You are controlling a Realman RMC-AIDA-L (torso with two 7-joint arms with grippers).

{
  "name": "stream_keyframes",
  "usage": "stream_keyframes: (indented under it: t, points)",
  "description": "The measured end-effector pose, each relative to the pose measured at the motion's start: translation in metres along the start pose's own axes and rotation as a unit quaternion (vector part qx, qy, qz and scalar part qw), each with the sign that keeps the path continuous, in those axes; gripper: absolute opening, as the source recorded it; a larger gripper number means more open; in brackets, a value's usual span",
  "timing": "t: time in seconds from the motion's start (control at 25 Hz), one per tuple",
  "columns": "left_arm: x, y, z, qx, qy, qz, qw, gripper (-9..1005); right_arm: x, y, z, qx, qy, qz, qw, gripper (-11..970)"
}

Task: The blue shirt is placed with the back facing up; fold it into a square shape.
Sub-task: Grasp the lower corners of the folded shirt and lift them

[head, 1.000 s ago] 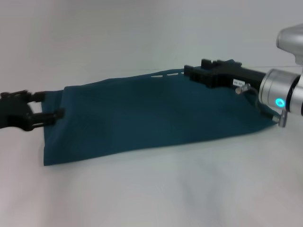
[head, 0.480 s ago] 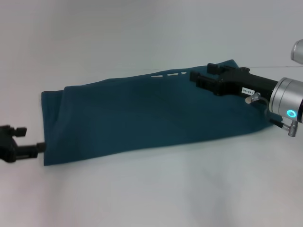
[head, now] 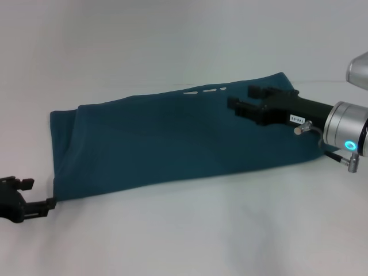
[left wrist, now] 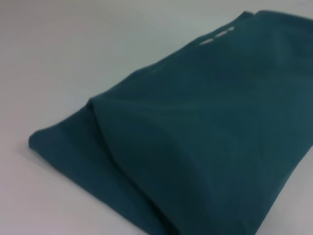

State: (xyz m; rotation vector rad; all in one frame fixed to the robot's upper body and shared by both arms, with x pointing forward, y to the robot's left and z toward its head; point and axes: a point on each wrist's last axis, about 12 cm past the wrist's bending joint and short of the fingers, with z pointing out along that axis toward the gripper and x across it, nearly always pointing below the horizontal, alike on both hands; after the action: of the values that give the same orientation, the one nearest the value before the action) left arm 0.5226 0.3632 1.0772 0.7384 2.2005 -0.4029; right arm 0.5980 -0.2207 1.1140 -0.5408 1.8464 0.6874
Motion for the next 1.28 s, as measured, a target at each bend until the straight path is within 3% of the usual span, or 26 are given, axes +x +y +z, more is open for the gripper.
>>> stream_keyframes:
  t: [0.6,1.28]
  points:
    - [-0.018,-0.007,0.017,0.032,0.014,0.028,0.999,780,0.015,-0.002,-0.010,0.008,0.009,0.024,1.000,669]
    - [-0.015,-0.006,0.023,0.022,0.028,0.029,0.999,780,0.017,-0.001,-0.011,0.007,0.012,0.026,1.000,669]
